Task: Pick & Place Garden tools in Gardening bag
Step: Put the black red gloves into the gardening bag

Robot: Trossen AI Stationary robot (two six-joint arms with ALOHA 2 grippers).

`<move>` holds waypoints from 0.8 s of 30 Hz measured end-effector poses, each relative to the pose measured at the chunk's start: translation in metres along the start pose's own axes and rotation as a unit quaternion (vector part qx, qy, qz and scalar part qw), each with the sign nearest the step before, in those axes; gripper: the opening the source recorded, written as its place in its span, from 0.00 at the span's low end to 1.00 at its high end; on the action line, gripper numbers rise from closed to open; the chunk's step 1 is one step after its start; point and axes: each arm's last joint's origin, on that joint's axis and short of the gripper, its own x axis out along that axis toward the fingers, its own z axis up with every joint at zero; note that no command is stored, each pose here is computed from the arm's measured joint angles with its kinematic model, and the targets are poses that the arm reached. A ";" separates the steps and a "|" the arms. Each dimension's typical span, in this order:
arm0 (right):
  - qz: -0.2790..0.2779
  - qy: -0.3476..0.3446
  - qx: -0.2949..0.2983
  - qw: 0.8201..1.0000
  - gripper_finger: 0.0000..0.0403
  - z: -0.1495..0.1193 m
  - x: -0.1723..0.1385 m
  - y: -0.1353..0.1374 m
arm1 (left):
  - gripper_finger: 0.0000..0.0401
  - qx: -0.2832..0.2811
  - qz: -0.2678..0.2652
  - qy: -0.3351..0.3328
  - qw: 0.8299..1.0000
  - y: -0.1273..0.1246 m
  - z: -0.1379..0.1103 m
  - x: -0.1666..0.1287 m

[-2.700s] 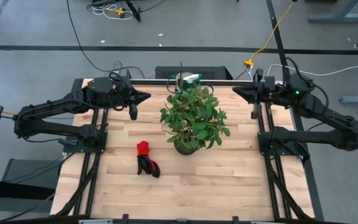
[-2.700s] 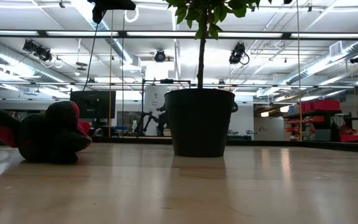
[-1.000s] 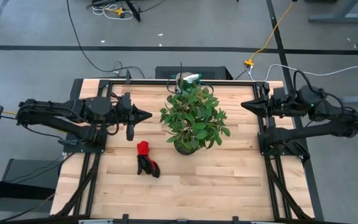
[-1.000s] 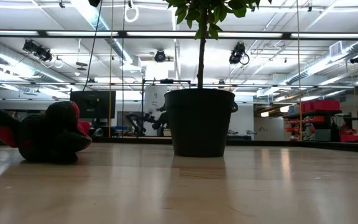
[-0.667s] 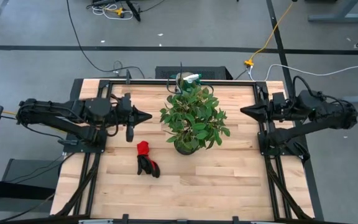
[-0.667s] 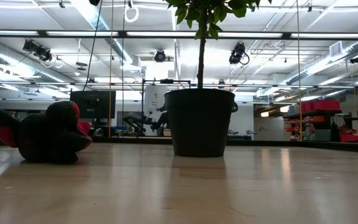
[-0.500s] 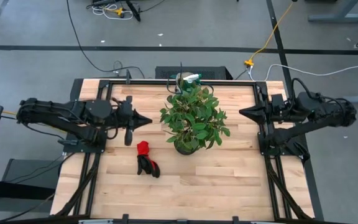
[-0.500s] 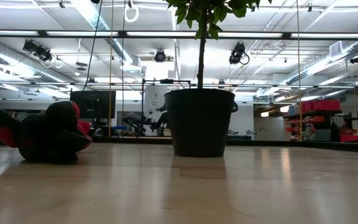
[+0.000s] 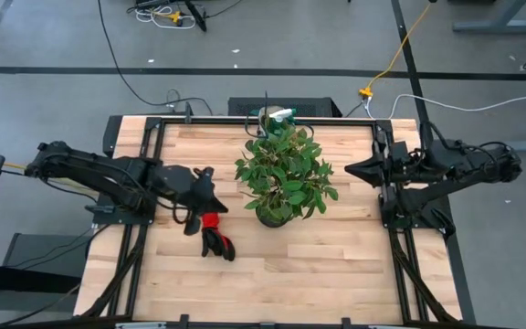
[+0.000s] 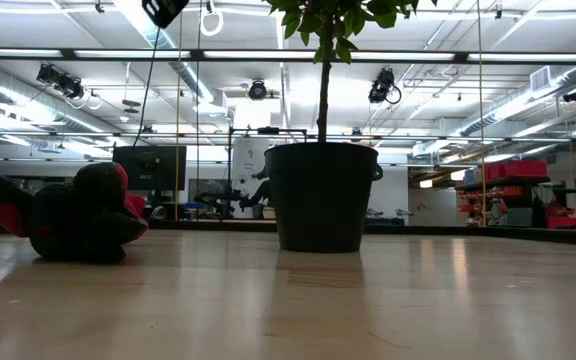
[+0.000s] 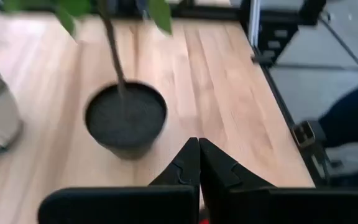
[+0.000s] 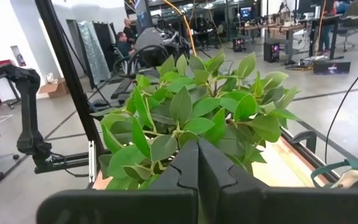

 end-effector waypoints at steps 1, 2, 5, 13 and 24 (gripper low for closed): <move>0.000 0.002 0.002 1.000 0.00 0.000 0.001 0.000 | 0.01 0.000 -0.005 0.012 1.000 0.000 -0.002 0.003; -0.001 0.004 0.003 1.000 0.00 -0.001 0.002 0.000 | 0.01 0.000 -0.010 0.027 1.000 0.000 -0.004 0.006; -0.001 0.008 0.002 1.000 0.00 -0.002 0.005 0.001 | 0.01 0.013 -0.018 0.069 0.997 0.000 -0.011 0.013; -0.003 0.014 0.008 1.000 0.00 -0.003 0.009 0.002 | 0.01 0.068 -0.057 0.133 0.987 -0.001 -0.022 0.033; -0.003 0.014 0.011 1.000 0.00 -0.003 0.009 0.002 | 0.01 0.082 -0.105 0.188 0.973 -0.019 -0.037 0.064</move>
